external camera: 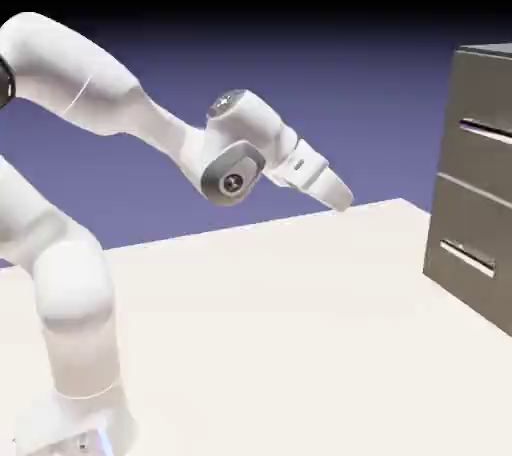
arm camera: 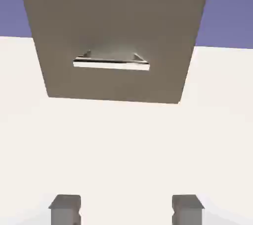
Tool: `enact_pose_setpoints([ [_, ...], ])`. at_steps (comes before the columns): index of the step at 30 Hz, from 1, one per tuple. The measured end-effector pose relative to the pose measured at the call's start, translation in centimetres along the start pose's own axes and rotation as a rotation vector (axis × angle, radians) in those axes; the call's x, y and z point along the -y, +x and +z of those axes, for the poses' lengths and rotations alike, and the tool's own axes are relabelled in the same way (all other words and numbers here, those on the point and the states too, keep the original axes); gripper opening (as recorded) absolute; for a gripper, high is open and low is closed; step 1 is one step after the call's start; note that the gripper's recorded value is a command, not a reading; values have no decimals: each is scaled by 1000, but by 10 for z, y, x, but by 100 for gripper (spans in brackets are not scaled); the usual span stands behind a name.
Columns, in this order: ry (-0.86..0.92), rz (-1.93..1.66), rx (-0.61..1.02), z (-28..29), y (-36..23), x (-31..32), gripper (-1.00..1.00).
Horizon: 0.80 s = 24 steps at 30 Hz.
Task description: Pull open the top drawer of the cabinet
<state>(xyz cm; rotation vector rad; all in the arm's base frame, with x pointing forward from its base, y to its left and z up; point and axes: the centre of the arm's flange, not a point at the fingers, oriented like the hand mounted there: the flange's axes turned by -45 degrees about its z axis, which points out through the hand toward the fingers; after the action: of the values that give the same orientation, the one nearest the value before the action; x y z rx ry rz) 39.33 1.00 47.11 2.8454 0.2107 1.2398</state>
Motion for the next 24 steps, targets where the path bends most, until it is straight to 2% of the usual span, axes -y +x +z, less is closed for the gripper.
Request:
enact_pose_setpoints([
  [11,19,-730,-228,-51,95,13,0],
  [24,-186,-1512,-389,-66,167,-11,0],
])
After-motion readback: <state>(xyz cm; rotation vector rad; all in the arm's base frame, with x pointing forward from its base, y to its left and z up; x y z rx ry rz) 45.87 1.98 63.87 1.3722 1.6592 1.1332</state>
